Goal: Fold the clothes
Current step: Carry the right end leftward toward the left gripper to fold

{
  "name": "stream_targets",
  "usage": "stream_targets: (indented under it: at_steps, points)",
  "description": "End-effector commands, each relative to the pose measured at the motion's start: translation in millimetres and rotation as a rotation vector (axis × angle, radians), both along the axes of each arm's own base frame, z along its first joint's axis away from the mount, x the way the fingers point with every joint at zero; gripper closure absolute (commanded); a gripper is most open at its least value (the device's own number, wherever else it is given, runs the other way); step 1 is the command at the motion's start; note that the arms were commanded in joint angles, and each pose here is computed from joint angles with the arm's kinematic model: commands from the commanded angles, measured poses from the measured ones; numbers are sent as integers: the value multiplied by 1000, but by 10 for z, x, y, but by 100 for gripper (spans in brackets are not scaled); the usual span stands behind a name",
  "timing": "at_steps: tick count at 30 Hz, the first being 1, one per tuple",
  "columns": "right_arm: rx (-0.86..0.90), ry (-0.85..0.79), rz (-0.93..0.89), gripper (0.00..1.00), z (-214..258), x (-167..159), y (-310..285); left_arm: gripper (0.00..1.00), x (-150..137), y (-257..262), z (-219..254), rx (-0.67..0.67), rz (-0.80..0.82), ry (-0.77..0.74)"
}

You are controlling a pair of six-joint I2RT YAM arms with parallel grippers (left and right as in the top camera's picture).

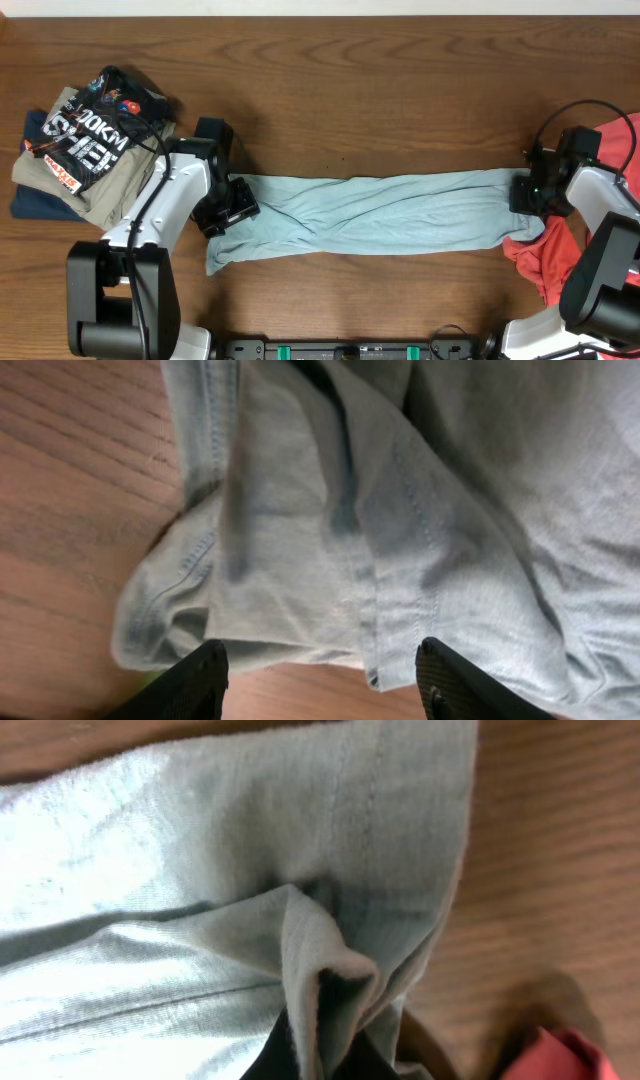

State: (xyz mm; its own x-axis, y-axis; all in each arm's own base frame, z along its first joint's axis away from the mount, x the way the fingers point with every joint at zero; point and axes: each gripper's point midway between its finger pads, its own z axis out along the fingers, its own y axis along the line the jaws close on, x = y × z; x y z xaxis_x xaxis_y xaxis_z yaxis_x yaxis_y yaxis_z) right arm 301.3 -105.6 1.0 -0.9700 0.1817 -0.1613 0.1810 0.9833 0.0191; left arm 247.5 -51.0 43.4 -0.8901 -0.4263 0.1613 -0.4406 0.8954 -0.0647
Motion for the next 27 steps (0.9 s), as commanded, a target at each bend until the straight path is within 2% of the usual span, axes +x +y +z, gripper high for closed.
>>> stream_targets:
  at_steps: [1, 5, 9, 18, 27]
  points:
    - [-92, -23, -42, 99, 258, 215, -241, 38, 172, 10, 153, -4, -32, -58]
    - [-79, -53, -106, 99, 631, 403, -287, 38, 225, 60, 201, -5, -11, -72]
    - [24, -72, -39, 99, 853, 527, 2, 33, 220, 86, 195, -4, -2, -69]
    - [55, 32, 193, 99, 832, 429, 924, 33, 221, 85, 195, -4, -2, -69]
    - [75, 85, 321, 99, 802, 238, 1910, 32, 213, 86, 188, -4, -2, -66]
